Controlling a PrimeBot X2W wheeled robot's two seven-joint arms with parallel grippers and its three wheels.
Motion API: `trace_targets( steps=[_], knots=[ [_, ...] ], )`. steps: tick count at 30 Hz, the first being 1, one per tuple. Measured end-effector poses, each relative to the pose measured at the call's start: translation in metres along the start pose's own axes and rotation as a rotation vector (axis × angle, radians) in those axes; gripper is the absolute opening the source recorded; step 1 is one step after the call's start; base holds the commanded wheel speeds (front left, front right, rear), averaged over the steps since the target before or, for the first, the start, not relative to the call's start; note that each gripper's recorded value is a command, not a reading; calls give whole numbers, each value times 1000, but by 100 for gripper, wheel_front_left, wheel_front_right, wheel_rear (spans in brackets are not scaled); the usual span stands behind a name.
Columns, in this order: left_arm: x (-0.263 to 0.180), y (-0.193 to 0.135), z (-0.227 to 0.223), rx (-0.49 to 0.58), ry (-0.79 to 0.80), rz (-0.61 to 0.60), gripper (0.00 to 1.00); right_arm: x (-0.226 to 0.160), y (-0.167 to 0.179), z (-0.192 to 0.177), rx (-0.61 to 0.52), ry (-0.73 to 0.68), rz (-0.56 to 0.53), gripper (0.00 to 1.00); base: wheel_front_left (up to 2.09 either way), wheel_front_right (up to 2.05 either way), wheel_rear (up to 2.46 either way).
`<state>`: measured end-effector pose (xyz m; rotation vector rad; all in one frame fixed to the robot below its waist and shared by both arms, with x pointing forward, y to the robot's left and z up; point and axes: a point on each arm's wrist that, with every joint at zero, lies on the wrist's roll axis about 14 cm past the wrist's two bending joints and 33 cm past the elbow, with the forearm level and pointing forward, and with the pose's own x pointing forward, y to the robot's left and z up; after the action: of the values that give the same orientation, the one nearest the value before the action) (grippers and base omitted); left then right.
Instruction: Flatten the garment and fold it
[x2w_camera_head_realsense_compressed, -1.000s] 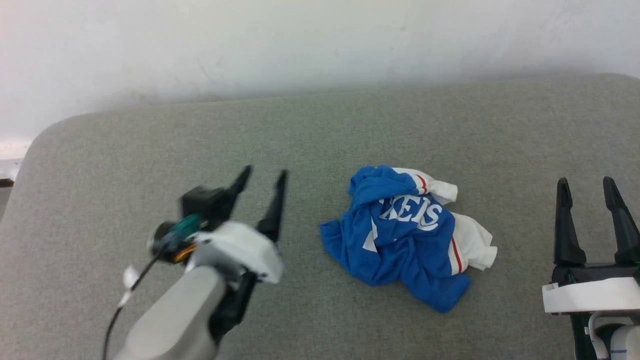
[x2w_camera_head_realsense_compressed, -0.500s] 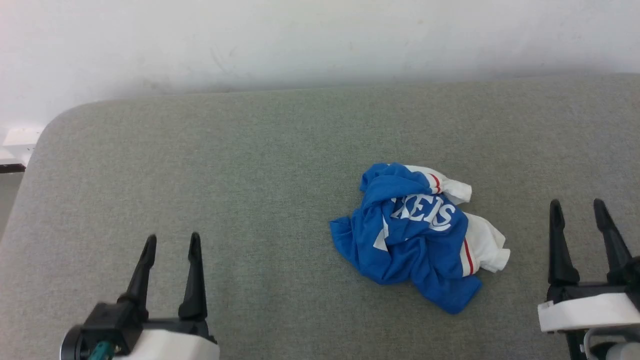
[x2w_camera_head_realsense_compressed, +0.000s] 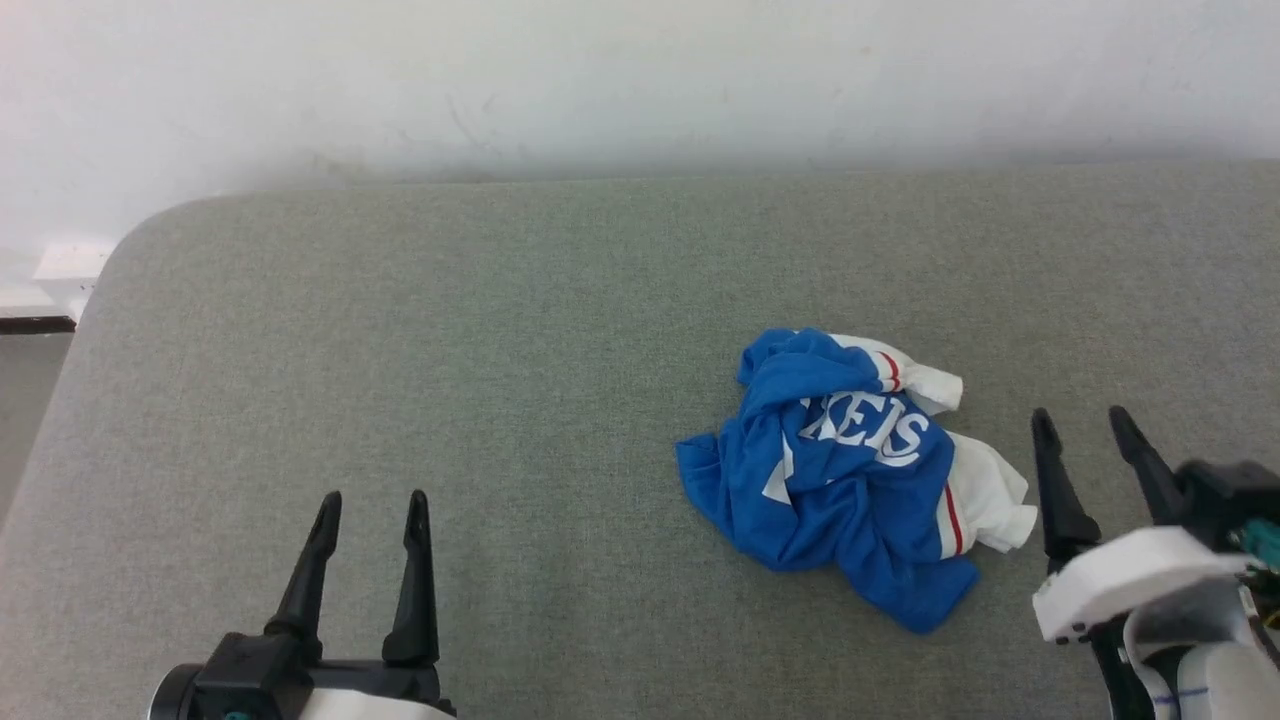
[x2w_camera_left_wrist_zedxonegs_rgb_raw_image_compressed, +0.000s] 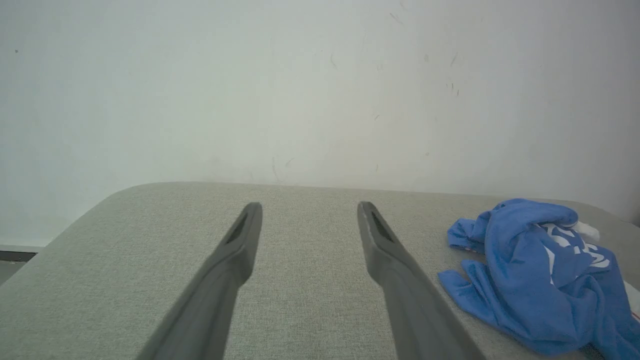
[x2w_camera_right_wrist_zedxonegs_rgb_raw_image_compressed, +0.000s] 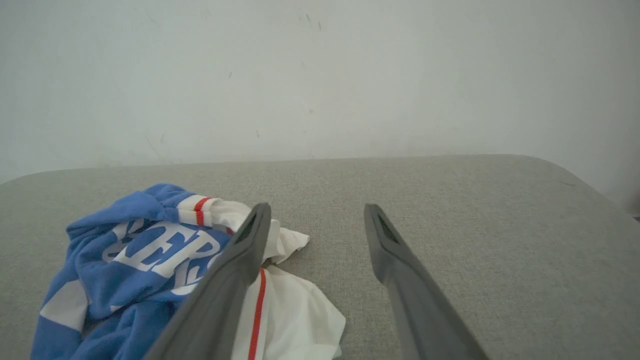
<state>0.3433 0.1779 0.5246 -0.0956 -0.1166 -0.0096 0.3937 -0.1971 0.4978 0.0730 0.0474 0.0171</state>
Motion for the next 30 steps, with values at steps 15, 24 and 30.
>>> trace_targets(
  steps=[15,24,30],
  knots=[
    [1,2,-21,-9,58,-10,100,13,1,-88,-186,634,130,100,0,0,0],
    [3,15,-30,-9,84,22,100,24,4,-124,-228,807,168,46,0,0,0],
    [2,19,-37,-17,105,42,100,29,14,-127,-207,808,180,0,0,0,0]
  ],
)
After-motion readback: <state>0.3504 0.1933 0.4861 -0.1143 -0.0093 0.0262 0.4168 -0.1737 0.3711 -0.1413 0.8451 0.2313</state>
